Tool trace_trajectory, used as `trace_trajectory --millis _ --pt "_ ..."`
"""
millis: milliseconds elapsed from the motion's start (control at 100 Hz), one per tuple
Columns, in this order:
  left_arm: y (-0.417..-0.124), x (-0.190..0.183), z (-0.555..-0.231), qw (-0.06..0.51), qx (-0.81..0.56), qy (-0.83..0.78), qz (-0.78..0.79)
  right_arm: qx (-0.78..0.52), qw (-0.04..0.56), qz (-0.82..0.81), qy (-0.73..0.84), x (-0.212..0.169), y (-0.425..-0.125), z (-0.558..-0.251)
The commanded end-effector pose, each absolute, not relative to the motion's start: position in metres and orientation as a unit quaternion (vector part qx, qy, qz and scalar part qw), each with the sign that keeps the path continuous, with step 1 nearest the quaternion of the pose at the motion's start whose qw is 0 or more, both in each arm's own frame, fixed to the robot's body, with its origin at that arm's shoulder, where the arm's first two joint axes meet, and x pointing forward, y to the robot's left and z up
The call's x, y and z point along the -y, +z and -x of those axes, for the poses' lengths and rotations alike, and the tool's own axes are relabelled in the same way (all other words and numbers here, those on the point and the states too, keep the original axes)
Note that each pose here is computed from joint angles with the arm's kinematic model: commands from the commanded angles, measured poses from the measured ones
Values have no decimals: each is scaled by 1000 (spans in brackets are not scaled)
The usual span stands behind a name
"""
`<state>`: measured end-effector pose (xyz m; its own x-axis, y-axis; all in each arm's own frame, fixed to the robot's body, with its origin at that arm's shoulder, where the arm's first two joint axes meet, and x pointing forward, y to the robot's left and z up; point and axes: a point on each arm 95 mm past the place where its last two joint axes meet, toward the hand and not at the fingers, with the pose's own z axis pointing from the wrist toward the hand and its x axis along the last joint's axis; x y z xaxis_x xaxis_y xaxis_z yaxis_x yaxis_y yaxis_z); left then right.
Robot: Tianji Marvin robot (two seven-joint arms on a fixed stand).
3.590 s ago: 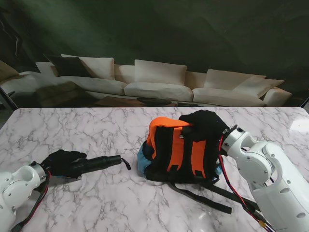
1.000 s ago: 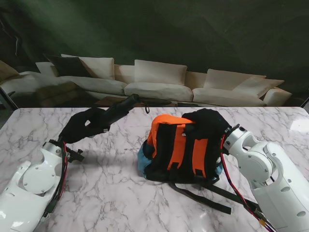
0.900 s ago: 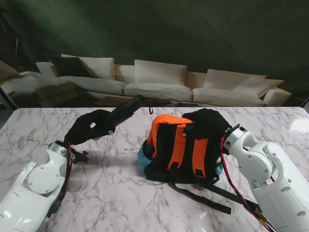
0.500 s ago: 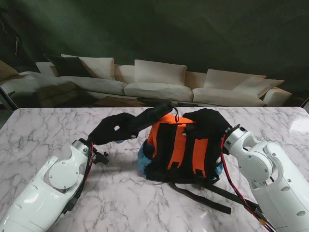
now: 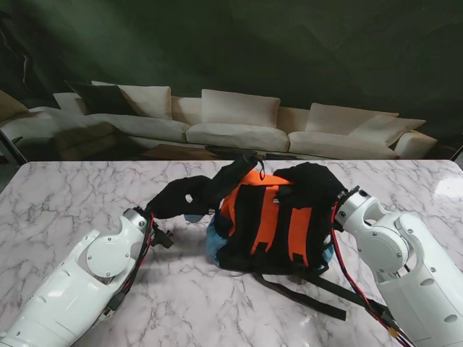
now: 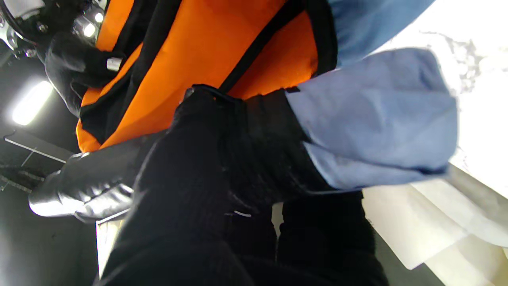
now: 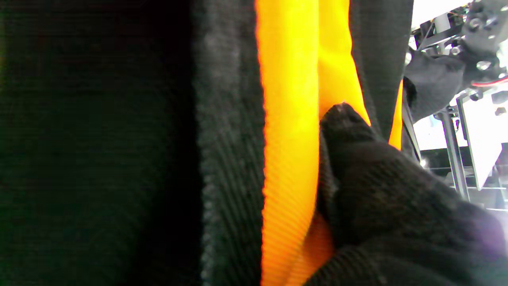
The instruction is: Put the umbrella and water cup into the side pockets of the backpack
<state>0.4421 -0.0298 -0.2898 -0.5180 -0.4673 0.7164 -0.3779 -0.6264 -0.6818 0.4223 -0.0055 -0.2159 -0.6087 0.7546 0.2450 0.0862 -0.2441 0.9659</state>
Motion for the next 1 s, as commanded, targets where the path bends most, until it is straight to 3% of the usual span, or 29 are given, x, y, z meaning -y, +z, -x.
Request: trace_trajectory --millis 0,360,990 --pt "-291 36 -442 19 -444 -750 490 -574 236 -383 684 7 -227 -423" --pt "-293 49 -439 7 -467 -742 482 -575 235 -382 685 7 -227 -423" --pt "-267 51 -436 10 -375 -794 478 -573 235 -382 686 7 -225 -426"
